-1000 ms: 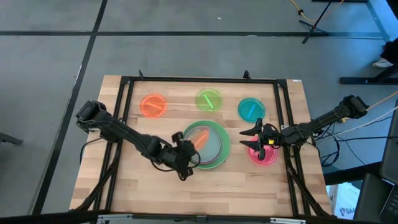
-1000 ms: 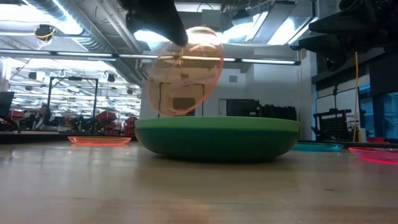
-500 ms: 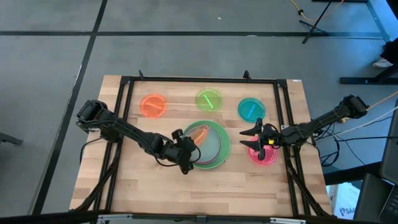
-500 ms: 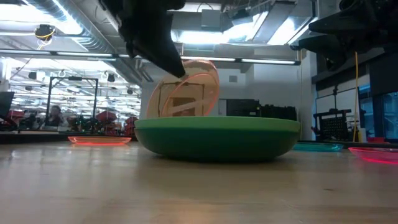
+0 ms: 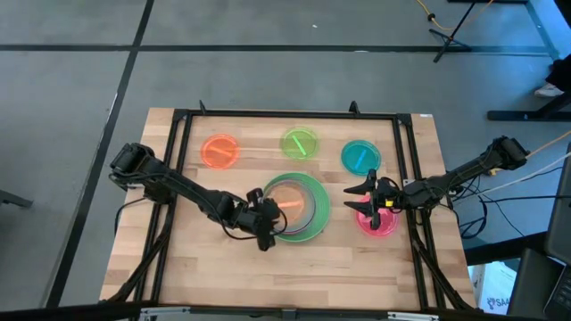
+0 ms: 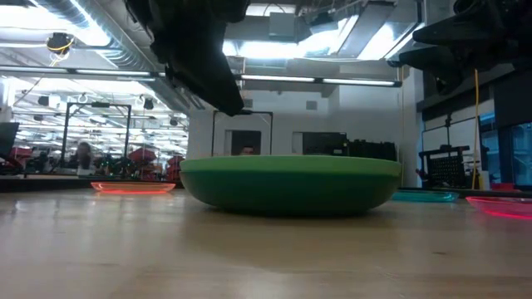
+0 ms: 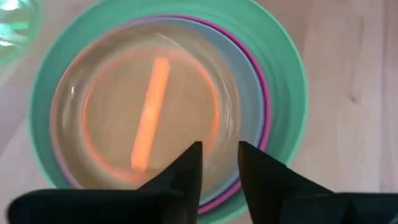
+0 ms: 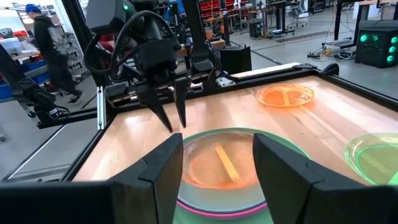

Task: Stack plastic plates
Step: Stack the orange plate on top of the orange plate

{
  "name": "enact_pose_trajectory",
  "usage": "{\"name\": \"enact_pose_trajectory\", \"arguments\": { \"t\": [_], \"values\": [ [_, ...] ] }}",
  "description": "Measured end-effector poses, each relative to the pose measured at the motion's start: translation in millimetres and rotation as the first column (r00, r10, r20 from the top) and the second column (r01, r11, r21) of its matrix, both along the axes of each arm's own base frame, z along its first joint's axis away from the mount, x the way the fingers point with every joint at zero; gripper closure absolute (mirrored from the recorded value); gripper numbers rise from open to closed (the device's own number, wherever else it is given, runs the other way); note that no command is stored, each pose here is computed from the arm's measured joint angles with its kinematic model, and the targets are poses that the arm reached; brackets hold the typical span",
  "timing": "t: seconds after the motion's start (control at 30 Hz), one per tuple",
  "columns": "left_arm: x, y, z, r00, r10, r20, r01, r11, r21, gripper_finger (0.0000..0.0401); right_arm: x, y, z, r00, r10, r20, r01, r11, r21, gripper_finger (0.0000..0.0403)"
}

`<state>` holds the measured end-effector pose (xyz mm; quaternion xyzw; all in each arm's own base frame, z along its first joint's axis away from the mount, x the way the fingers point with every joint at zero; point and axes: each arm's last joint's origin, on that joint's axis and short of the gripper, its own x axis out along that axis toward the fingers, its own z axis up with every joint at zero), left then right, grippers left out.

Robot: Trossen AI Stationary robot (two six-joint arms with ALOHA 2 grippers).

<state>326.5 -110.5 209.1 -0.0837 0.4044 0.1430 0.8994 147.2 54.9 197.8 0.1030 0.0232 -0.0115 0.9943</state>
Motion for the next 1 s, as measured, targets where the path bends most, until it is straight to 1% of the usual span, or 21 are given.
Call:
{"name": "enact_pose_trajectory", "arguments": {
  "t": [0.1,0.2,0.3,0.43,0.53,0.63,0.7,0.8,0.93,1.0],
  "values": [
    [-2.3,-0.6,1.1,0.999,-0.028,-0.023,0.027,0.999,-0.035,0.029,0.0,0.0,-0.1,1.0,0.0,0.0,0.0,1.0,0.0,0.0215],
    [-7.9,0.5,7.0,0.998,-0.038,-0.041,0.036,0.998,-0.054,0.0288,0.0,0.0,-0.2,1.0,0.0,-0.002,0.0,1.0,-0.001,0.0215],
    [-18.1,4.8,16.1,0.998,0.003,-0.063,-0.007,0.999,-0.053,0.029,0.0,0.0,-0.5,1.0,0.0,-0.004,0.0,1.0,-0.002,0.0215],
    [-37.0,14.0,24.1,0.986,0.085,-0.146,-0.086,0.996,0.0,0.0291,0.0,0.0,-0.6,1.0,0.0,-0.006,0.0,1.0,-0.003,0.0215],
    [-52.2,24.1,28.0,0.959,0.19,-0.211,-0.179,0.981,0.068,0.0291,0.0,0.0,-0.8,1.0,0.0,-0.007,0.0,1.0,-0.003,0.0215],
    [-64.0,36.6,26.3,0.909,0.295,-0.295,-0.262,0.954,0.147,0.0291,0.0,0.0,-0.9,1.0,0.0,-0.008,0.0,1.0,-0.004,0.0215],
    [-68.7,45.2,23.8,0.874,0.34,-0.347,-0.29,0.938,0.191,0.0291,0.0,0.0,-0.9,1.0,0.0,-0.008,0.0,1.0,-0.004,0.0215],
    [-71.4,59.2,13.0,0.84,0.374,-0.392,-0.306,0.925,0.227,0.0291,0.0,0.0,-0.9,1.0,-0.001,-0.009,0.001,1.0,-0.004,0.0215],
    [-77.1,80.1,-10.2,0.804,0.412,-0.428,-0.332,0.909,0.253,0.0291,0.0,-0.2,-0.9,1.0,-0.005,-0.008,0.005,1.0,-0.005,0.0215],
    [-82.7,90.0,-22.5,0.785,0.412,-0.463,-0.316,0.909,0.273,0.0291,-0.1,-0.6,-0.9,1.0,-0.019,-0.008,0.019,1.0,-0.006,0.0215]
  ]
}}
